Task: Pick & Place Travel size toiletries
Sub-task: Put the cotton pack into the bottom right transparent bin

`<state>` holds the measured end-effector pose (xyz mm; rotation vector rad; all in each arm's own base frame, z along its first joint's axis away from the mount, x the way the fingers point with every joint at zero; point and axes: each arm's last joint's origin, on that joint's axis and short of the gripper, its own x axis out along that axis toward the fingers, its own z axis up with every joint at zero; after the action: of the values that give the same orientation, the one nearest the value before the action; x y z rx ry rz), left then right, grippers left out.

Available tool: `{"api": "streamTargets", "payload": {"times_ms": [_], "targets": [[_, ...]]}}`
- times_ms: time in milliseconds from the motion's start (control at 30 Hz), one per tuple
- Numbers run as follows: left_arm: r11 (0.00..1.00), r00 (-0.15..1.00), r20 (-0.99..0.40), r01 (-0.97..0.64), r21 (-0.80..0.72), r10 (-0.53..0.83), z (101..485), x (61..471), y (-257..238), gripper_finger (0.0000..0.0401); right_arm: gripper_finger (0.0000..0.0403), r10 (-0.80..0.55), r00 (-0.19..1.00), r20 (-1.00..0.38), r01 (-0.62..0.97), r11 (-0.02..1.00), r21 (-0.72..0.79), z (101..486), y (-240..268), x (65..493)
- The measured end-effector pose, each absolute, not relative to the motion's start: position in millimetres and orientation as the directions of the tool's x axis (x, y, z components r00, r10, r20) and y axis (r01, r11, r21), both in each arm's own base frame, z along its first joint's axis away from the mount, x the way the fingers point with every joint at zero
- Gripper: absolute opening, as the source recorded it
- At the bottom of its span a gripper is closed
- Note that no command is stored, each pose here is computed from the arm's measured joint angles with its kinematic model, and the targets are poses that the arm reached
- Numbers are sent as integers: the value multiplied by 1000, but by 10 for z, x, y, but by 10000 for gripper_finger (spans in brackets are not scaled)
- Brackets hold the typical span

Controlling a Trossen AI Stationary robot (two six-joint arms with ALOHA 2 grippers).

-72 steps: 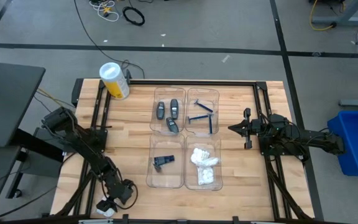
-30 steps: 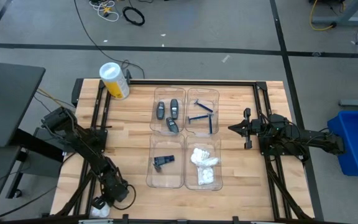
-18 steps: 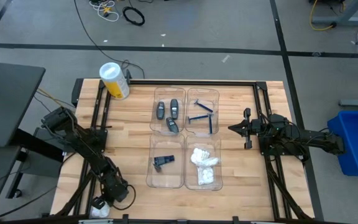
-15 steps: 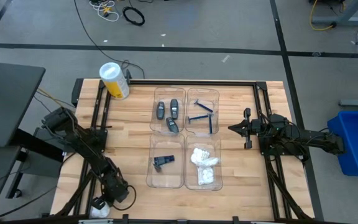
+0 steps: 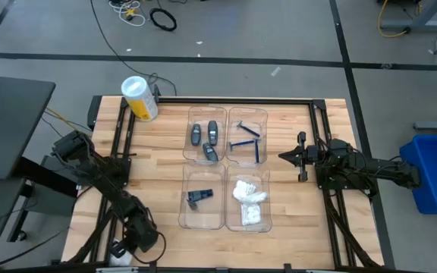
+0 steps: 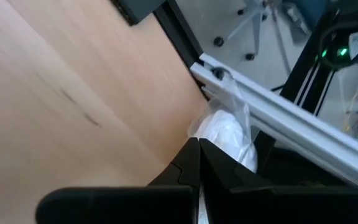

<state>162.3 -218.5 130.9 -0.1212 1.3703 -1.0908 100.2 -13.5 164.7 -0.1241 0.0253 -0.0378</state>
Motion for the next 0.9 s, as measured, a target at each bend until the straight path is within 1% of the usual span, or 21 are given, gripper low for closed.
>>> {"api": "streamTargets", "payload": {"times_ms": [100, 300, 567, 900], "targets": [[535, -190, -735, 573, -621, -651, 1360, 1656, -2160, 3, 14, -39, 999, -23, 36, 992, -124, 1648, -135, 1002], [527, -165, -741, 605, -598, -651, 1485, 1728, -2043, 3, 14, -39, 999, -23, 36, 992, -124, 1648, -135, 1002], [540, -138, -728, 581, -609, -672, 1612, 1859, -1824, 2, 13, -39, 999, -22, 36, 992, -124, 1649, -135, 1002], [530, -39, -703, 627, -571, -710, 2045, 2044, -1666, 1, 14, -39, 999, -23, 36, 992, -124, 1648, -135, 1002]]}}
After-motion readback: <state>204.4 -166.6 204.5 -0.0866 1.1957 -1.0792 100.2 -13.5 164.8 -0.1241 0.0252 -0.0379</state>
